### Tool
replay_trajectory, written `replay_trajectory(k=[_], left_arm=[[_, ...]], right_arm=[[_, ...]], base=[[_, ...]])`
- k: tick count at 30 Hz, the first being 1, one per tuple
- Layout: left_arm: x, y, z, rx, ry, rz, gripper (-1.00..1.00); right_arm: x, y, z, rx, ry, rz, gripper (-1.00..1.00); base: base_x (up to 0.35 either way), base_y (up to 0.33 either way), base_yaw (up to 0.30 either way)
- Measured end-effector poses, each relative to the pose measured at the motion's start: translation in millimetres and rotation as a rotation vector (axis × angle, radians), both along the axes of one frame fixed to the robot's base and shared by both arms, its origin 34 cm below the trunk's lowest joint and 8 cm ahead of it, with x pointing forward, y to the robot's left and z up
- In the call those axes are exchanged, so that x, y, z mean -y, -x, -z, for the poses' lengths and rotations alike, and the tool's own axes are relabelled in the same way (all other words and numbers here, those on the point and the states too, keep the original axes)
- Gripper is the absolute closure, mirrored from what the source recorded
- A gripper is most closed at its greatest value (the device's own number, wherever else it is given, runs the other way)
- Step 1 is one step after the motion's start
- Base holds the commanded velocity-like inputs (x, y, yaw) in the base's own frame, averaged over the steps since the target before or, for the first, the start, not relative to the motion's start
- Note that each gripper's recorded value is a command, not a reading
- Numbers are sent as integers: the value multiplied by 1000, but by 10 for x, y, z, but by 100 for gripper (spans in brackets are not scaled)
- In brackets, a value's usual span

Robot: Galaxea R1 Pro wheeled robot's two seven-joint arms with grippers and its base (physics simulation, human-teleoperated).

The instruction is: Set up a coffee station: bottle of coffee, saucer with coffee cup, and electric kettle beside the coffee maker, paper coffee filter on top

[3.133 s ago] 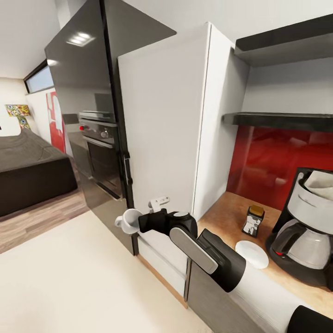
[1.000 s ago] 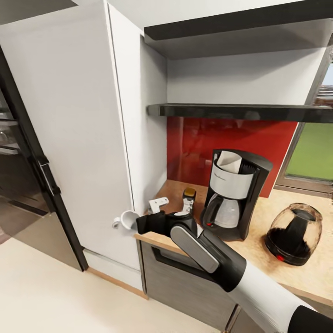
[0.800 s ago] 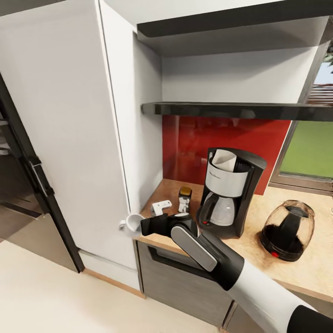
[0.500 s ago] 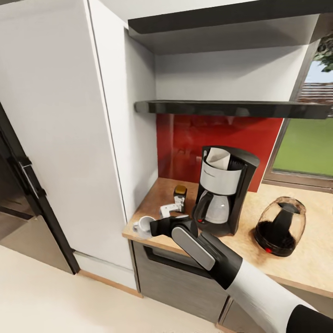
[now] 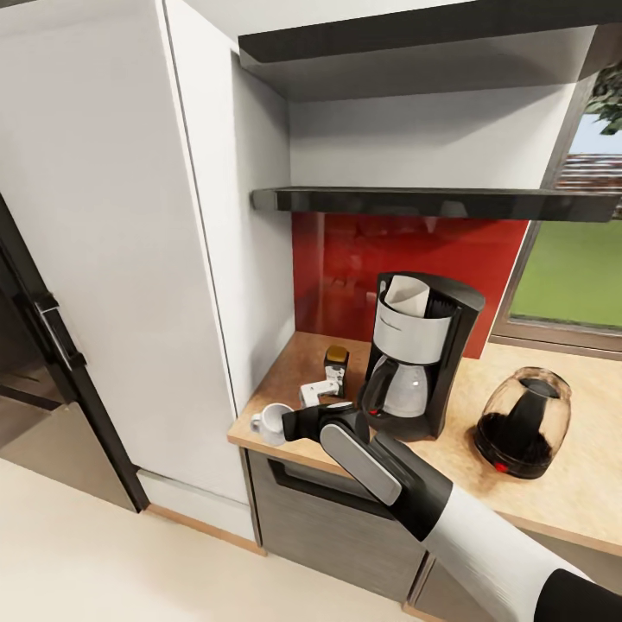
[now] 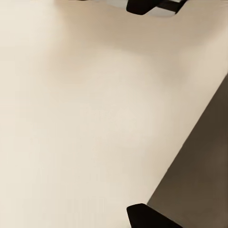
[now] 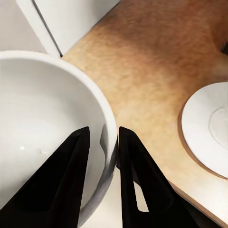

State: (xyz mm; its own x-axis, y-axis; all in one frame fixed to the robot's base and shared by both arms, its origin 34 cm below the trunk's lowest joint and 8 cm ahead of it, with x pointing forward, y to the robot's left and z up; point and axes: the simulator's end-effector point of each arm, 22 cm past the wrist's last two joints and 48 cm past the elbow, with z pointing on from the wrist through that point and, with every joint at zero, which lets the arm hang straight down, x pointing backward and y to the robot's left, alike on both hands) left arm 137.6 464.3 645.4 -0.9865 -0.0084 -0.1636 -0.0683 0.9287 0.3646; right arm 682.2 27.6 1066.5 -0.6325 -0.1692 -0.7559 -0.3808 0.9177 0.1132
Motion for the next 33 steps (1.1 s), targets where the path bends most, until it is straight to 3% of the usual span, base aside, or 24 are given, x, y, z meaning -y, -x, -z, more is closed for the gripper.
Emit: replay_trajectory(k=[21,33], left_arm=[[34,9,10,-2,5,-2,-100],[58,9,17,-2,7,-2,-100]], right_arm=[[30,-14,21,-5,4,9,100],[199,-57,272,-50,46,46,100]], base=[[0,0,-2],[0,0,-247]])
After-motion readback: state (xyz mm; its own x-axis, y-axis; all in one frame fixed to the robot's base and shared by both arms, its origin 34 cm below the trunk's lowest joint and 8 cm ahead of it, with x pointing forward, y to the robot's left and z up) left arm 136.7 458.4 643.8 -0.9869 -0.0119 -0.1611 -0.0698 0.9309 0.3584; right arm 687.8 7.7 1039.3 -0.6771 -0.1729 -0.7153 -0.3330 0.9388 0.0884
